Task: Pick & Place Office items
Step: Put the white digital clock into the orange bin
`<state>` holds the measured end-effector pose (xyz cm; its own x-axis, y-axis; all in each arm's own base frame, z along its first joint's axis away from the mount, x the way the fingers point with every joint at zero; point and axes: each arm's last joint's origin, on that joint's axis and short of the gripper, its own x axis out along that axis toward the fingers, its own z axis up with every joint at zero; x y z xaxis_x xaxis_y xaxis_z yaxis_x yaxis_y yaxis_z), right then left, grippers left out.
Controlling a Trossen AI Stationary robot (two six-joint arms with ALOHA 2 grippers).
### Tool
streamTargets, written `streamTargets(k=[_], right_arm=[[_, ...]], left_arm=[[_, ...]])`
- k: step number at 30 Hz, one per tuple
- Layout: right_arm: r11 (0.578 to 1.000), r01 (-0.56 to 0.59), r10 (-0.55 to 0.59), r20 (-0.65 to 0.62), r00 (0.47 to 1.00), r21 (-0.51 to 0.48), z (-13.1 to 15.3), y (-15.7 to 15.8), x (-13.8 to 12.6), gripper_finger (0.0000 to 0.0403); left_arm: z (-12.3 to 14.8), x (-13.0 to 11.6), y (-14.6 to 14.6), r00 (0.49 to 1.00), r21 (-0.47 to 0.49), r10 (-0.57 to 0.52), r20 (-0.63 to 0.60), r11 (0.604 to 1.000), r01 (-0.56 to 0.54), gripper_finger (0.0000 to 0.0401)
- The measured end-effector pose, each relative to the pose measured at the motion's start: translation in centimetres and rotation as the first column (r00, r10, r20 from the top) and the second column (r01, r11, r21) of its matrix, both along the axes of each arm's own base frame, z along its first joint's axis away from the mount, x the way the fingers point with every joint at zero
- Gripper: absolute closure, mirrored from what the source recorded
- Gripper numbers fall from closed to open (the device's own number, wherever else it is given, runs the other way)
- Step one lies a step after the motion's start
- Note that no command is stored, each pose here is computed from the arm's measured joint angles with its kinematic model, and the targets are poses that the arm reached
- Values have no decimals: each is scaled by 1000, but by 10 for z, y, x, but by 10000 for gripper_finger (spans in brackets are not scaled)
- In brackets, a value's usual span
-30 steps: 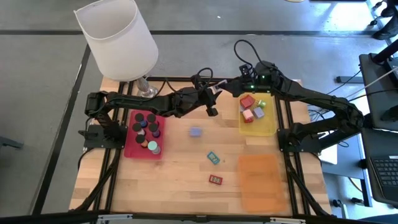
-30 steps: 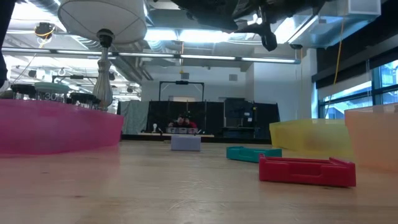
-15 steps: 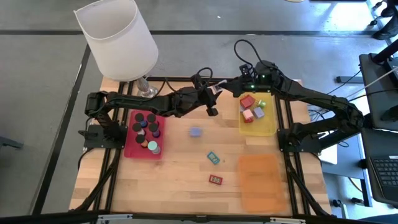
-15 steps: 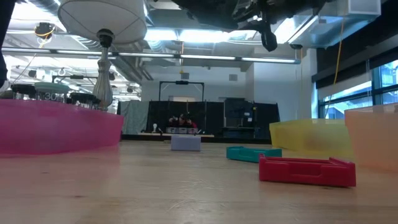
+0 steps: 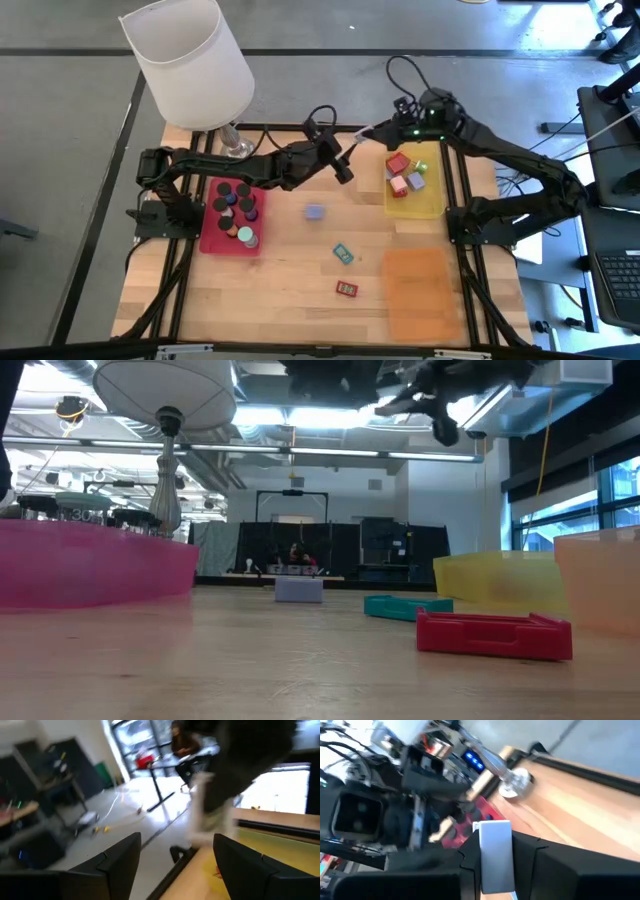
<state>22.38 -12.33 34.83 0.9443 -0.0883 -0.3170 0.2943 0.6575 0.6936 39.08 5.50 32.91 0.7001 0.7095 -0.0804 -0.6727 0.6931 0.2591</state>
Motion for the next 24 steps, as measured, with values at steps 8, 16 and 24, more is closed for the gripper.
streamTargets(k=[8,16,24], right_arm=[[995,-17,44,-271,962,101,-8,25,-52,331],[935,-27,232,-554,799,354,-19,83,-104,333],[878,-24,358,-621,697,479,-19,120,-120,334]], left_arm=[[-18,-4,0,999,-231,44,6,972,-41,157],[-37,-13,15,997,-450,56,-50,890,-72,159],[-41,-18,37,995,-500,66,-70,861,-92,159]])
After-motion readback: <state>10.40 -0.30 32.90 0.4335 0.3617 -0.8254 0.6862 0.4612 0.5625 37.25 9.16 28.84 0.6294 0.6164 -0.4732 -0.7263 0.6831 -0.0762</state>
